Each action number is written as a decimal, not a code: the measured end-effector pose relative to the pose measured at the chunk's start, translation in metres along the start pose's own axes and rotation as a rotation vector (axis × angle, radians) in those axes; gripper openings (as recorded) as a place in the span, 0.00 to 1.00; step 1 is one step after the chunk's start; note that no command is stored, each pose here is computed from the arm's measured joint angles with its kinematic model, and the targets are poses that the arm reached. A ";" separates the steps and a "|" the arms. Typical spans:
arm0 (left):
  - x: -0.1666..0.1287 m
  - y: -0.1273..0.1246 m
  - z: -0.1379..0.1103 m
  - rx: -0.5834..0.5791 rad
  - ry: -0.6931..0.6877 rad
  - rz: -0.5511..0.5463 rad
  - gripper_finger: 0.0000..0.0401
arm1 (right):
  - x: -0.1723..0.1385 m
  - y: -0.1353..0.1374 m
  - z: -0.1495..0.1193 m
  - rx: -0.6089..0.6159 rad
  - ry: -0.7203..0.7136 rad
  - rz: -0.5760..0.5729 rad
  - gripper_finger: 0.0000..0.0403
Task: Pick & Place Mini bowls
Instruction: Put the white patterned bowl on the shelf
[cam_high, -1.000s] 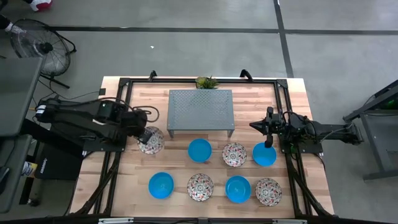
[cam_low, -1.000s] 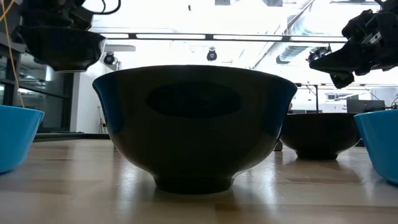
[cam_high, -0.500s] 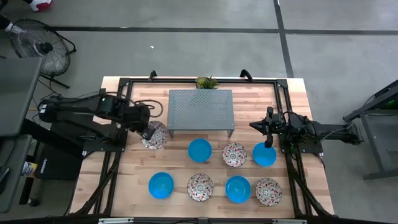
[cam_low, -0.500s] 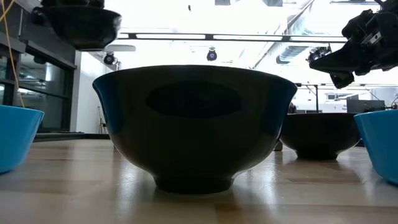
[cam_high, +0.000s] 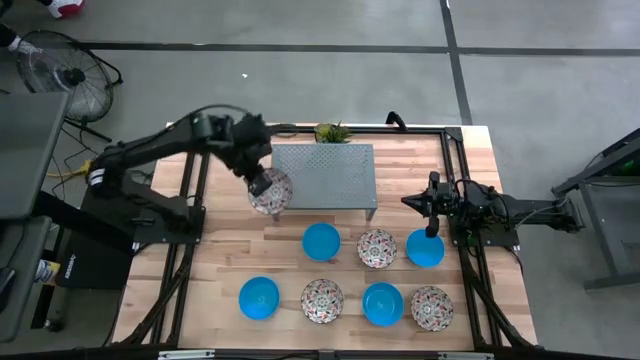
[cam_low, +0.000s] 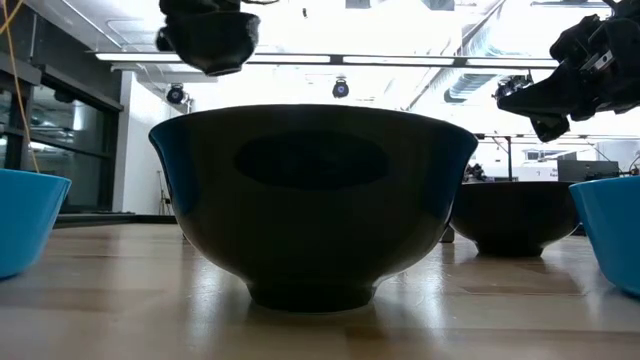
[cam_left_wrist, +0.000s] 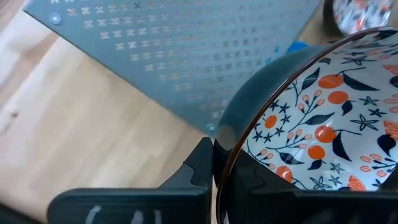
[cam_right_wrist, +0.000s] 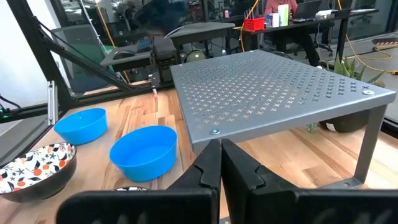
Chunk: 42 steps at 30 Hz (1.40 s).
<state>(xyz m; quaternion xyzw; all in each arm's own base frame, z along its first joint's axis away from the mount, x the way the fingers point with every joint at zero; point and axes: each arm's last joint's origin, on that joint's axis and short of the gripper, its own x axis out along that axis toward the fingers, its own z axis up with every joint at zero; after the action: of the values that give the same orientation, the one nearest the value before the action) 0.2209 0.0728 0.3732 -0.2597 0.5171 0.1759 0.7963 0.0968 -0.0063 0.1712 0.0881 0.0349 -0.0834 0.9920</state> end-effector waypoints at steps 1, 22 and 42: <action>0.000 0.003 0.007 0.019 0.015 -0.005 0.01 | 0.000 0.000 0.000 0.000 0.000 0.000 0.00; 0.041 0.060 0.109 0.066 0.206 -0.102 0.01 | 0.000 0.000 0.000 0.000 0.000 0.000 0.00; 0.086 0.048 0.120 0.111 0.311 -0.068 0.01 | 0.000 0.000 0.000 0.000 0.000 0.000 0.00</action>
<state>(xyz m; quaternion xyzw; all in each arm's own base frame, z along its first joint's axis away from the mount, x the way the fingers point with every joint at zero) 0.3175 0.1842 0.3227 -0.2569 0.6339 0.0778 0.7254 0.0968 -0.0063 0.1712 0.0880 0.0351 -0.0833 0.9920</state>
